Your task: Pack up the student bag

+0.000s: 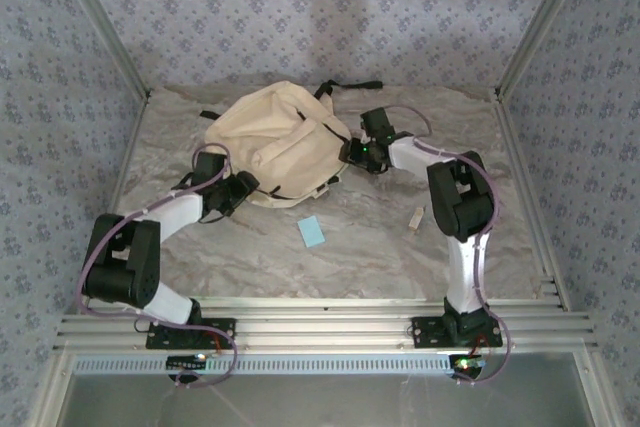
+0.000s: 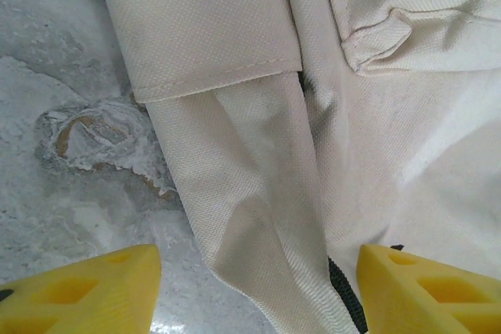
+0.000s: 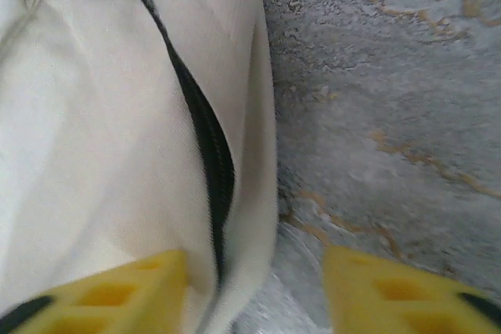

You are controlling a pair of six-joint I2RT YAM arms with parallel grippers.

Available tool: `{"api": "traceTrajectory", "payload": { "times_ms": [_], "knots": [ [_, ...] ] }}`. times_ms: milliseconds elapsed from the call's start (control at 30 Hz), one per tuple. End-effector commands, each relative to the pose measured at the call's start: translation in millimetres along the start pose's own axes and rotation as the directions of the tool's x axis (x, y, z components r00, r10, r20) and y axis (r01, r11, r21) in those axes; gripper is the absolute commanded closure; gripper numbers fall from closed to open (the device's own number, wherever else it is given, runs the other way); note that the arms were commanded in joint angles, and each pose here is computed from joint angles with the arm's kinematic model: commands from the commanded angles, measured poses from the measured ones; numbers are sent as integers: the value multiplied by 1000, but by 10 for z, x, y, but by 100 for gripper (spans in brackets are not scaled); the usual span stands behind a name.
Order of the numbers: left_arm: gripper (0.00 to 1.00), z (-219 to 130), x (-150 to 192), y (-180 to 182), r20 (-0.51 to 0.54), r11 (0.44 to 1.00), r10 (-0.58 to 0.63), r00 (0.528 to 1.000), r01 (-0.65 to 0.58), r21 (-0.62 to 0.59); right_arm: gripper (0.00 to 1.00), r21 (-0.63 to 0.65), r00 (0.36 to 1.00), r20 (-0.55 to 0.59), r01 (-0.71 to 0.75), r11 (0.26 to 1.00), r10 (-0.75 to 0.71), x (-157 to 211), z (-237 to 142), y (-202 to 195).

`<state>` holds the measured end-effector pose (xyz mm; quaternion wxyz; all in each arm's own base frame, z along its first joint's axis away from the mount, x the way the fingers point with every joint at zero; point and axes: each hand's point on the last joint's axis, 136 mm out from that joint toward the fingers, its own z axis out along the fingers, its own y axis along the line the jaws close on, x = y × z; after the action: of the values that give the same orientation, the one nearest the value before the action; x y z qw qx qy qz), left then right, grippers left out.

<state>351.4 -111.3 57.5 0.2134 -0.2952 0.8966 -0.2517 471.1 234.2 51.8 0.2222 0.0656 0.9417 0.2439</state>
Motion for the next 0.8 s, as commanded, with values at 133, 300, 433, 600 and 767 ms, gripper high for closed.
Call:
{"api": "traceTrajectory", "payload": {
  "times_ms": [133, 300, 433, 600, 767],
  "knots": [
    [32, 120, -236, -41, 44, 1000, 11, 999, -10, -17, 100, -208, 999, -31, -35, 977, 29, 67, -136, 456],
    [32, 430, -373, -222, 3, 999, -19, 1000, 19, 43, 100, -296, 998, -44, -56, 953, 45, 321, -414, 657],
    [32, 605, -490, -385, -4, 997, -7, 1000, 8, 79, 100, -304, 996, -78, -56, 951, 33, 640, -555, 736],
    [32, 738, -603, -659, -26, 988, 14, 1000, -10, 153, 100, -278, 985, -171, -31, 960, -18, 1161, -518, 833],
    [33, 744, -650, -861, -48, 978, 45, 998, -34, 207, 80, -240, 976, -185, 65, 969, -111, 1308, -595, 833]
  ]
}}
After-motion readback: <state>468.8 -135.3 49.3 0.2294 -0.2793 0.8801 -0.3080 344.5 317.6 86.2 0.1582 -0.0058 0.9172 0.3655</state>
